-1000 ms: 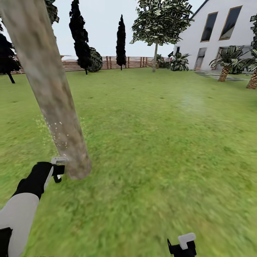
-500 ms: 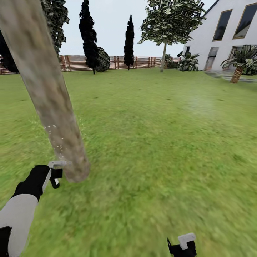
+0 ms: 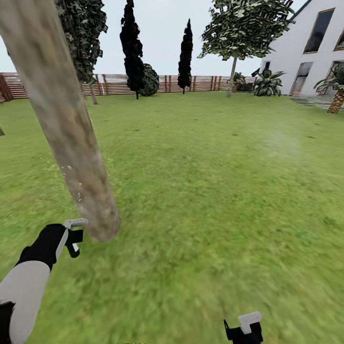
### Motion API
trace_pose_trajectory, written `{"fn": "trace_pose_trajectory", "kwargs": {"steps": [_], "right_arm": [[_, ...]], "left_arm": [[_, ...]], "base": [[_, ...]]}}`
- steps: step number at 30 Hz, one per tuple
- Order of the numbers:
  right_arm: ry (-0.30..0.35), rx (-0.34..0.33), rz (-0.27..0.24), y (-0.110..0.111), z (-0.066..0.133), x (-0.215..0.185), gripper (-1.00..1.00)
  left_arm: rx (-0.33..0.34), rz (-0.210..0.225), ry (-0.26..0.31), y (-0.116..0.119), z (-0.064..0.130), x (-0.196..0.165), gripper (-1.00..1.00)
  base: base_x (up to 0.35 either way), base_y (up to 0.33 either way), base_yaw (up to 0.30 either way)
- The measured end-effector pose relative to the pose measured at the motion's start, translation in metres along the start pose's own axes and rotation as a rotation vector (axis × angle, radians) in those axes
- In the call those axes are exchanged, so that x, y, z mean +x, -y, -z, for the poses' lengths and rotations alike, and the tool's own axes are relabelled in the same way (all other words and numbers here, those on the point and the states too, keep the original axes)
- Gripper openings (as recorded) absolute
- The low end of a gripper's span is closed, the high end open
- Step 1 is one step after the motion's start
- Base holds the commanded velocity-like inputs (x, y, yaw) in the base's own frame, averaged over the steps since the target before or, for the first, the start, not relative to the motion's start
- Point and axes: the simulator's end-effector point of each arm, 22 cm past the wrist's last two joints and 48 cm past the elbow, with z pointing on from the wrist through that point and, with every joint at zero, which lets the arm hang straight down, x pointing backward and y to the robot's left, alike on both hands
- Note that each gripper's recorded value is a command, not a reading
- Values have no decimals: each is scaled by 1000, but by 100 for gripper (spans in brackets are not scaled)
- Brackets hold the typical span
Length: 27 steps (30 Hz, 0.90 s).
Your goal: In the garden, pick up the pesticide atomizer on the floor and spray pesticide onto both trees until each tree trunk is fully covered.
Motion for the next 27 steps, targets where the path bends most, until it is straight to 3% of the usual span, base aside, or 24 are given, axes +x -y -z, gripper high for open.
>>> {"fn": "trace_pose_trajectory", "kwargs": {"steps": [8,19,27], "right_arm": [[1,-1,0,0,0,0,100],[1,0,0,0,0,0,100],[0,-1,0,-1,0,0,100]], "left_arm": [[24,1,5,17,1,-2,-100],[7,-13,45,11,8,-19,-100],[6,-15,45,11,8,-18,-100]], "base": [[48,-270,175],[1,-271,12],[0,-271,257]]}}
